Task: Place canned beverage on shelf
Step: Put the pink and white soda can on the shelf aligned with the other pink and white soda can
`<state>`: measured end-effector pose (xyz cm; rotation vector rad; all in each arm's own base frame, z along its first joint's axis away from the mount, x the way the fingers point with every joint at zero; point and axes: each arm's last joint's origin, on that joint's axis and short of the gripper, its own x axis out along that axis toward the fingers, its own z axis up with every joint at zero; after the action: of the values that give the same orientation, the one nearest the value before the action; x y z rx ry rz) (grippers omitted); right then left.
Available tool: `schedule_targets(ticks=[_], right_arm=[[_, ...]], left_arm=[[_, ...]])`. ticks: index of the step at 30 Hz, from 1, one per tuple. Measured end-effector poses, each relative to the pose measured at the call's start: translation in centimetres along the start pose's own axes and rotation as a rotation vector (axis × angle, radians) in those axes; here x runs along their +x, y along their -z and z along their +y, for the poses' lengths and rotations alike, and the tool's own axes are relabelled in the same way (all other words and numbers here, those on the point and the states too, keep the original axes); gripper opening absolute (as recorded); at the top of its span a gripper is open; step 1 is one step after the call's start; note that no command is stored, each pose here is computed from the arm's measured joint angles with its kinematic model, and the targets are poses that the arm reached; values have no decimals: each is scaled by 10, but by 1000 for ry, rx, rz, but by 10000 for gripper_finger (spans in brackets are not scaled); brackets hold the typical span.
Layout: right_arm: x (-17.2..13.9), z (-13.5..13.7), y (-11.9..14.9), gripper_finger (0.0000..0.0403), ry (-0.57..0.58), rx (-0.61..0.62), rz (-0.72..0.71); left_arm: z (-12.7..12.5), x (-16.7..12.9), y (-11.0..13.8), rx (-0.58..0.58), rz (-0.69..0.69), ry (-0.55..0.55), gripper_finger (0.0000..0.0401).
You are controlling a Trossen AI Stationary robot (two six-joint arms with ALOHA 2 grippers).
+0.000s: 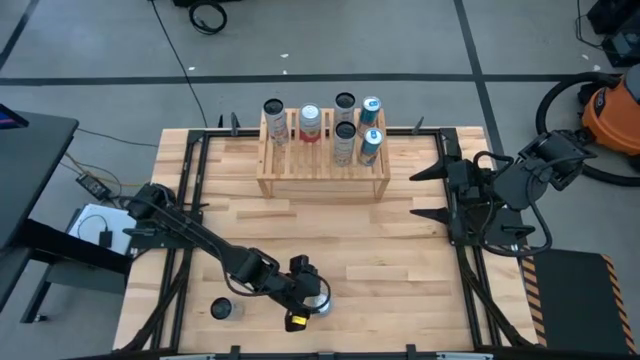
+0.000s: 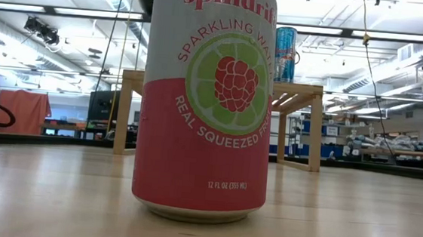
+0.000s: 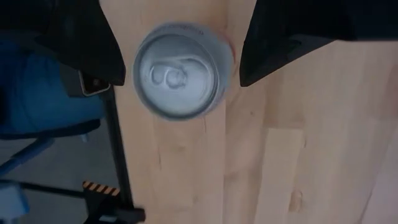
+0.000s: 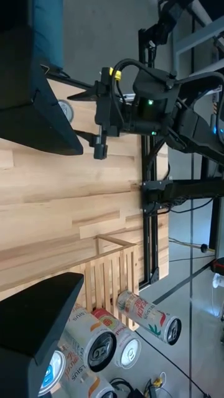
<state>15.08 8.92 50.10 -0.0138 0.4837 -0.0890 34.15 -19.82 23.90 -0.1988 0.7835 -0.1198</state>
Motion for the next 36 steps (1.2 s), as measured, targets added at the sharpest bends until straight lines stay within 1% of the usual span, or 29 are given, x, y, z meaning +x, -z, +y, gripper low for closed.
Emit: schedule_targets(ticks=[7, 10, 15, 36], right_arm=[[0, 0, 0, 334, 0, 0, 0], [0, 0, 0, 334, 0, 0, 0], [0, 0, 0, 334, 0, -1, 1], [0, 0, 1, 334, 3, -5, 6]], left_arm=[[-1, 0, -1, -3, -14, 14, 318], [0, 7, 1, -4, -5, 7, 318], [-2, 24, 6, 2, 3, 42, 318], [6, 37, 11, -8, 47, 2, 318]])
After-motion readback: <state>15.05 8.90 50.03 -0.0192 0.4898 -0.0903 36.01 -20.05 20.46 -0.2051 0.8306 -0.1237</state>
